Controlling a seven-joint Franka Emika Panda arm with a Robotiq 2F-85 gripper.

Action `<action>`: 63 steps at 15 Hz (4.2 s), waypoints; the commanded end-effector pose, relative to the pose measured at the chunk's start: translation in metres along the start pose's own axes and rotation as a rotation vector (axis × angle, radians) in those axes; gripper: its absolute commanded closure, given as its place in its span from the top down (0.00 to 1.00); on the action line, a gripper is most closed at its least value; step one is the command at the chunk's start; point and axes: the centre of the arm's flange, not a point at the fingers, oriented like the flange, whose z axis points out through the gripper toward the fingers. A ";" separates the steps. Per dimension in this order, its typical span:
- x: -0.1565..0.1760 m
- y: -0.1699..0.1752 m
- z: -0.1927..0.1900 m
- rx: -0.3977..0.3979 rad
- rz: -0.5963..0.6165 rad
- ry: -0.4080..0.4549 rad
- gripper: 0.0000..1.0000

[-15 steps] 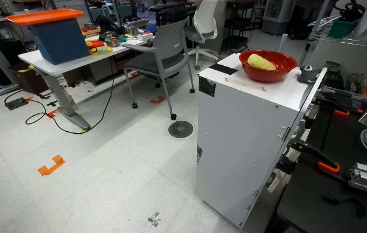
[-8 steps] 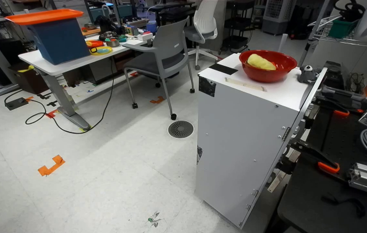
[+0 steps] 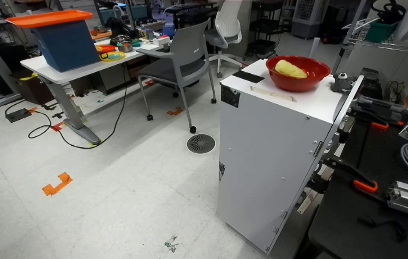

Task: Remove the yellow plushy from the red bowl and put it on the counter

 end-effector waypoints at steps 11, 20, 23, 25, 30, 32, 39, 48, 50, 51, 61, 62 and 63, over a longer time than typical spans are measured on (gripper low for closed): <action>0.014 0.002 0.012 -0.004 0.011 0.002 1.00; 0.053 -0.013 0.063 -0.015 0.060 -0.137 1.00; 0.057 -0.016 0.058 0.048 0.093 -0.056 1.00; 0.060 -0.020 0.049 0.147 0.060 0.032 1.00; 0.070 -0.029 0.043 0.190 0.033 0.075 1.00; 0.070 -0.028 0.046 0.188 0.034 0.071 1.00; 0.081 -0.023 0.082 0.032 0.255 -0.155 1.00; 0.094 -0.028 0.091 0.004 0.346 -0.166 1.00; 0.093 -0.032 0.085 0.013 0.283 -0.104 1.00; 0.094 -0.035 0.083 0.013 0.245 -0.071 1.00; 0.104 -0.050 0.082 0.015 0.167 -0.010 1.00; 0.104 -0.051 0.083 0.007 0.162 -0.013 1.00; 0.105 -0.052 0.084 -0.003 0.153 -0.015 1.00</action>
